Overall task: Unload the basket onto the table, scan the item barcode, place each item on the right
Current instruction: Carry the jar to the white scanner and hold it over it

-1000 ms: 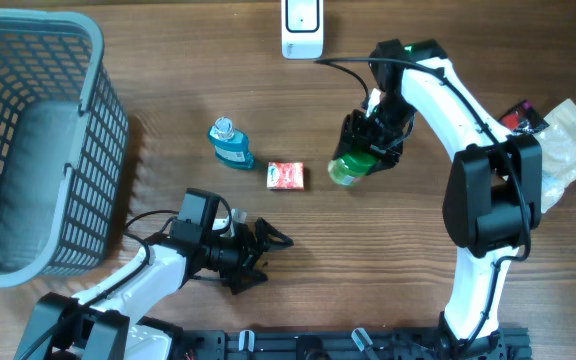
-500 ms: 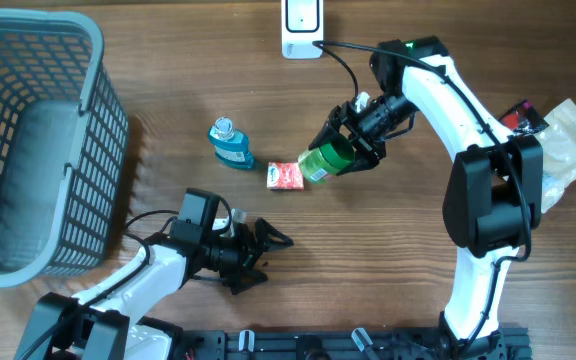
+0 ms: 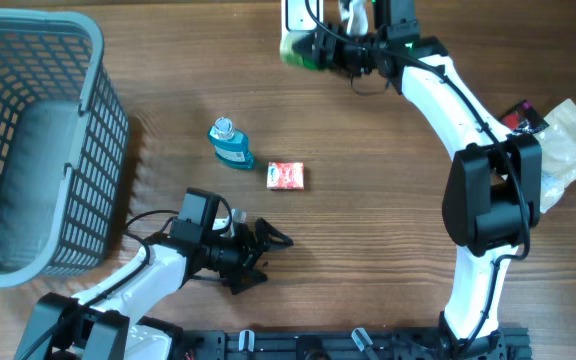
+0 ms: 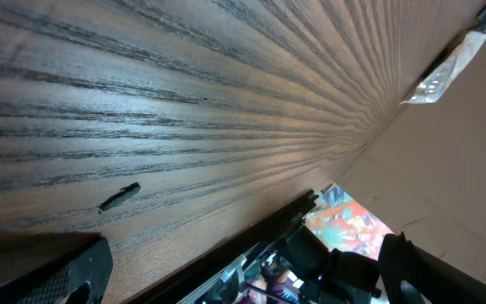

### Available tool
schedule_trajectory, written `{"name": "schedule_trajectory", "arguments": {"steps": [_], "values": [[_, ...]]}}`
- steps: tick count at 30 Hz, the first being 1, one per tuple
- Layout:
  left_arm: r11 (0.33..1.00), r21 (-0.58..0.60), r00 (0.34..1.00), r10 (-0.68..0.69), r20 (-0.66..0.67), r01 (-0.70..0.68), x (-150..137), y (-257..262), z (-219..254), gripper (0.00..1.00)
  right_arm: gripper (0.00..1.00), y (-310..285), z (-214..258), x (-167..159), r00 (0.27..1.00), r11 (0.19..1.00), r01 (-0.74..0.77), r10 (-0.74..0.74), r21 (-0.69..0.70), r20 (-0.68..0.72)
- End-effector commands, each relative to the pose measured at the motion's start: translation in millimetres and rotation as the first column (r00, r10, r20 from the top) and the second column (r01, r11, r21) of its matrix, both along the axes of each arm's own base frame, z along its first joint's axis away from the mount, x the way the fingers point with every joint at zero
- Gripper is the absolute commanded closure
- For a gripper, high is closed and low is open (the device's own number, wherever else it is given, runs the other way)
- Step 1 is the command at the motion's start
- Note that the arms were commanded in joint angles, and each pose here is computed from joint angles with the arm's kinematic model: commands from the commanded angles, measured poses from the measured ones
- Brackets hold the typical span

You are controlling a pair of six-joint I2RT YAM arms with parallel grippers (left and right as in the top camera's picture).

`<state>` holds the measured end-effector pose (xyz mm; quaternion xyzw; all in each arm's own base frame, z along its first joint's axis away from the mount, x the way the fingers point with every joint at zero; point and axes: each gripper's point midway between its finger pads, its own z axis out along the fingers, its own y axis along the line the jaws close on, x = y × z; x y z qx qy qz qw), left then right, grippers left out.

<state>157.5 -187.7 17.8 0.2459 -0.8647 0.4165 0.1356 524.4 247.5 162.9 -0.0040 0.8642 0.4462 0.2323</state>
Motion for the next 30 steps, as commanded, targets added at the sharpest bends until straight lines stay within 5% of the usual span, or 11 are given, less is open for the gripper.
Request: {"name": "schedule_trajectory", "arguments": {"steps": [1,5,12,21,30], "values": [[0.937,0.347,0.999,0.051,0.011,-0.052,-10,51,-58,0.0,0.37,-15,12,38,0.979,0.987,0.148,-0.137,-0.063,0.151],[0.937,0.346,0.999,0.052,0.009,-0.051,-10,51,-58,0.0,0.37,-42,22,70,0.913,0.934,0.335,-0.289,-0.123,0.287],[0.949,0.313,0.999,0.045,-0.004,-0.041,-13,46,-55,0.0,0.35,-35,33,93,0.819,0.893,0.429,-0.321,-0.135,0.476],[0.957,0.29,0.999,0.04,-0.013,-0.035,-14,43,-52,0.0,0.36,-21,30,107,0.696,0.824,0.511,-0.23,-0.245,0.68],[0.962,0.269,0.997,0.063,-0.032,-0.052,-14,39,-50,0.0,0.36,-23,-6,122,0.648,0.784,0.557,-0.203,-0.274,0.734]]}}
